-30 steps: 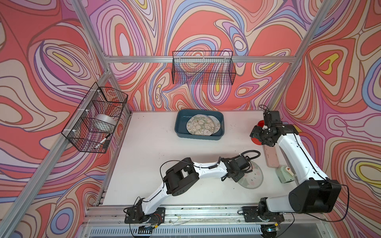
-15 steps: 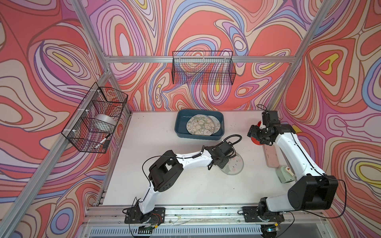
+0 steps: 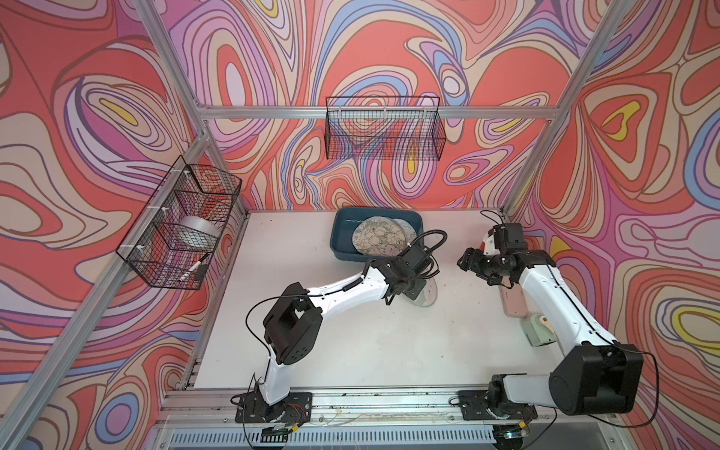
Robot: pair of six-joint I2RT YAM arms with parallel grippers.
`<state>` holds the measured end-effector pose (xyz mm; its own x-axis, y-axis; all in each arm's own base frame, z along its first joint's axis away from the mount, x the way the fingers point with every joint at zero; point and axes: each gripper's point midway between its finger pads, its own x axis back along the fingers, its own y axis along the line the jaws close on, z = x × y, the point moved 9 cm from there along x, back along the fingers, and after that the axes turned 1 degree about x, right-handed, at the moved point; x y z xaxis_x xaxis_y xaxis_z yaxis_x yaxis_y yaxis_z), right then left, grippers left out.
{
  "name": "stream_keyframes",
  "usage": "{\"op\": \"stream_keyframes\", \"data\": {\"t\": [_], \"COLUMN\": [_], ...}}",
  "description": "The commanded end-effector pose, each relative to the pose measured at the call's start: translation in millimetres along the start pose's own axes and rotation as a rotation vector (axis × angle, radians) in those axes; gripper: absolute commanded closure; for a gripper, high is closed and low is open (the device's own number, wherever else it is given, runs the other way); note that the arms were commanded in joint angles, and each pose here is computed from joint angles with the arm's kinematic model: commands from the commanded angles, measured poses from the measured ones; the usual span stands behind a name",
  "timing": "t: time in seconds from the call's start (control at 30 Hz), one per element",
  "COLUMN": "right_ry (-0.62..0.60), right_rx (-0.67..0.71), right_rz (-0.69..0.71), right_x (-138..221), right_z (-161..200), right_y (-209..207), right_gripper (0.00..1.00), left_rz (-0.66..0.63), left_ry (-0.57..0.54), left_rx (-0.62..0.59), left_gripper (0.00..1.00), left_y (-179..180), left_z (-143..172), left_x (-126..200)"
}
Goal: Put the coasters into the storage box
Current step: Pick up the coaster from the corner of the board, then place the coaster in the storage box.
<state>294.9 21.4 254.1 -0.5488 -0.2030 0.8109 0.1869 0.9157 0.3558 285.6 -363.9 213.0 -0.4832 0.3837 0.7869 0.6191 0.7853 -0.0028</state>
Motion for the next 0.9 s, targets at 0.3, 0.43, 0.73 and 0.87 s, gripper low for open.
{"op": "stream_keyframes", "data": {"t": [0.3, 0.43, 0.73, 0.87], "right_ry": [-0.029, -0.025, -0.010, -0.008], "right_rx": [0.060, 0.033, 0.021, 0.023], "right_rz": [-0.042, 0.031, 0.063, 0.071], "right_x": [-6.0, -14.5, -29.2, -32.8], "right_z": [11.8, 12.1, 11.4, 7.2], "right_y": [22.5, 14.8, 10.7, 11.5], "right_gripper": [0.22, 0.22, 0.22, 0.22], "left_rz": [-0.020, -0.105, -0.200, -0.211], "left_ry": [-0.165, -0.196, -0.223, -0.250], "left_rx": [0.034, 0.013, 0.035, 0.037], "left_gripper": [1.00, 1.00, 1.00, 1.00], "left_y": [27.2, 40.2, 87.9, 105.1], "left_z": [-52.7, -68.4, -102.0, -113.8], "left_x": [65.5, 71.9, 46.4, 21.4]}}
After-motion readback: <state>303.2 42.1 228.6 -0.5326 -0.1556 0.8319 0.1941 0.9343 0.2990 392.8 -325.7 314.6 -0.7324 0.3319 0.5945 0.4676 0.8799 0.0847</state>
